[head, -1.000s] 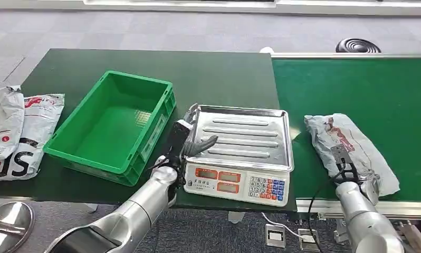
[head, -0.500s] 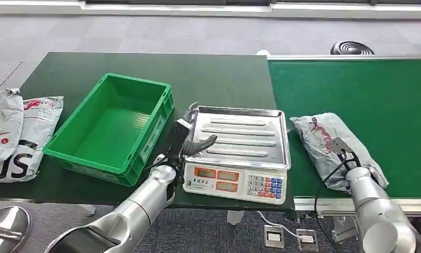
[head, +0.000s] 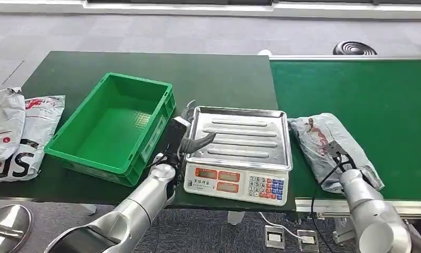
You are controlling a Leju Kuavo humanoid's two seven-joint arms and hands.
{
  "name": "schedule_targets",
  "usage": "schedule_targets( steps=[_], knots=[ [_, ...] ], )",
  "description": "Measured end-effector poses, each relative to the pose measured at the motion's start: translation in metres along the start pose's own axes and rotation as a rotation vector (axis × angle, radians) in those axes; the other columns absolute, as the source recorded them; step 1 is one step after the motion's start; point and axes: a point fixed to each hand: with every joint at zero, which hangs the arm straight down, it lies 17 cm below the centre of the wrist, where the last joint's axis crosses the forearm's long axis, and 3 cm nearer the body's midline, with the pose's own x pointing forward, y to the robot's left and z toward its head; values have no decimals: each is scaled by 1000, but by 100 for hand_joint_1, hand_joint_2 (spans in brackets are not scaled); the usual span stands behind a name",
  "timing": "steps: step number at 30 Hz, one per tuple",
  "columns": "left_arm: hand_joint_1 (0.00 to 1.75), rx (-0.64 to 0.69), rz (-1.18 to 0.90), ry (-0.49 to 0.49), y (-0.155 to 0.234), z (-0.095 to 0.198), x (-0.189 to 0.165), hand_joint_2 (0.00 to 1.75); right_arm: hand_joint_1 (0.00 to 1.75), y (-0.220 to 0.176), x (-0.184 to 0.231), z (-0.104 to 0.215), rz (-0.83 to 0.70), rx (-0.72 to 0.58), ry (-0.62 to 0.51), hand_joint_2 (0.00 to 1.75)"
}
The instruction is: Moved the parcel from conveyor to table for the left to box.
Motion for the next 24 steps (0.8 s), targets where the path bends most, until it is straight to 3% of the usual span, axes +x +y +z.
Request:
schedule_targets(
  steps=[11, 12, 13, 17, 24],
  knots=[
    [0, 6, -7, -12, 1, -2, 4, 175, 175, -11, 14, 3, 12, -71, -39, 175],
    [0, 7, -8, -14, 1, -2, 4, 175, 35, -16, 17, 3, 1, -97, -53, 175],
    [0, 6, -11, -15, 1, -3, 5, 175, 0, -23, 21, 3, -12, -131, -71, 175],
    [0, 2, -17, -22, 0, -3, 7, 175, 0, -53, 43, 9, -52, -264, -150, 175],
    [0, 16, 3, -30, 2, -4, 10, 175, 0, -63, 63, 28, -130, -432, -286, 175]
  ],
)
